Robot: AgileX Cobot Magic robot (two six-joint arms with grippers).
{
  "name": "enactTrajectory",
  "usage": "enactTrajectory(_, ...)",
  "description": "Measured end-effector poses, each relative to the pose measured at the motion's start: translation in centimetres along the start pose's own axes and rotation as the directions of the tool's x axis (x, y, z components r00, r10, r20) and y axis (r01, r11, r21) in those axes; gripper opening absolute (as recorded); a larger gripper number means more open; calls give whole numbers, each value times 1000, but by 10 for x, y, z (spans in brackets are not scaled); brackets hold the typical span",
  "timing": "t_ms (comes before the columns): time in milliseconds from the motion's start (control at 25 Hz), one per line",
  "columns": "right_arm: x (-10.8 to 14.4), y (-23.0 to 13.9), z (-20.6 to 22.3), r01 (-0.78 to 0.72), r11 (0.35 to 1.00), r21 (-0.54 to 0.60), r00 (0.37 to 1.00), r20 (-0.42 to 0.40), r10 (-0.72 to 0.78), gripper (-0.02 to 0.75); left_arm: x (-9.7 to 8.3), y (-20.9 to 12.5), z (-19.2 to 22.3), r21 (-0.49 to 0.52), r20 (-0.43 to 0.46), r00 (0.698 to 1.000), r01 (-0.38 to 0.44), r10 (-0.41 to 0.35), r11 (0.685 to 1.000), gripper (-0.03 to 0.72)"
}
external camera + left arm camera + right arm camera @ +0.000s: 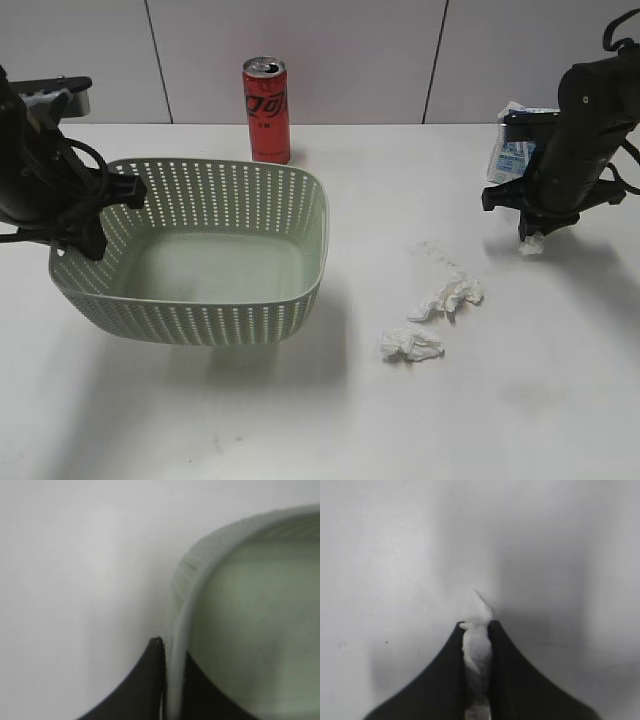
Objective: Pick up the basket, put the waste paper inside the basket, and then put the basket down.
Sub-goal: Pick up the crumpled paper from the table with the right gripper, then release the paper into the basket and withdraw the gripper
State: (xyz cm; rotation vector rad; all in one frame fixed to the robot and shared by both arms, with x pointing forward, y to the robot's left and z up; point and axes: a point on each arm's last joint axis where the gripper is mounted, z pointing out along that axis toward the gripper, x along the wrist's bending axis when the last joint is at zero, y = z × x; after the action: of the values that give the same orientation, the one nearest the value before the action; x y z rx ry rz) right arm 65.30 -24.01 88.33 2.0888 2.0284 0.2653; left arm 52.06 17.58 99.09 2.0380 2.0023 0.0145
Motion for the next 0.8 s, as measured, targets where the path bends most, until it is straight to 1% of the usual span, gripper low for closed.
enactTrajectory(40,0,0,-2,-1,1000,3,1000,1,1,60,0,0,0,0,0,1000,0,0,1000,4)
enactTrajectory(120,2,3,-15,-7,1000,-17,1000,-23,6,57,0,0,0,0,0,1000,-1,1,1000,4)
enactTrajectory(160,5,4,-25,16,999,-35,999,-45,-17,57,0,0,0,-1,0,1000,-1,1,1000,4)
enactTrajectory(200,11,7,-39,51,997,-66,995,-78,-56,57,0,0,0,-2,1,1000,-1,1,1000,4)
enactTrajectory(280,32,8,-72,135,981,-141,975,-156,-157,57,0,0,0,-3,2,1000,0,0,1000,4)
enactTrajectory(360,65,2,-112,251,935,-249,924,-227,-308,57,0,0,0,-4,2,1000,0,0,1000,4)
enactTrajectory(400,81,-3,-132,304,901,-308,888,-251,-385,57,0,0,0,-4,2,1000,0,0,1000,4)
enactTrajectory(480,116,-18,-167,396,813,-427,805,-266,-531,57,0,1,0,-6,3,1000,0,0,1000,4)
enactTrajectory(560,144,-33,-193,423,744,-517,742,-274,-612,57,0,1,0,-8,3,1000,0,0,1000,4)
enactTrajectory(640,171,-49,-206,434,701,-566,689,-294,-663,57,0,1,0,-8,3,1000,0,0,1000,4)
enactTrajectory(800,210,-76,-199,497,661,-562,605,-322,-728,57,0,1,0,-8,3,1000,0,0,1000,4)
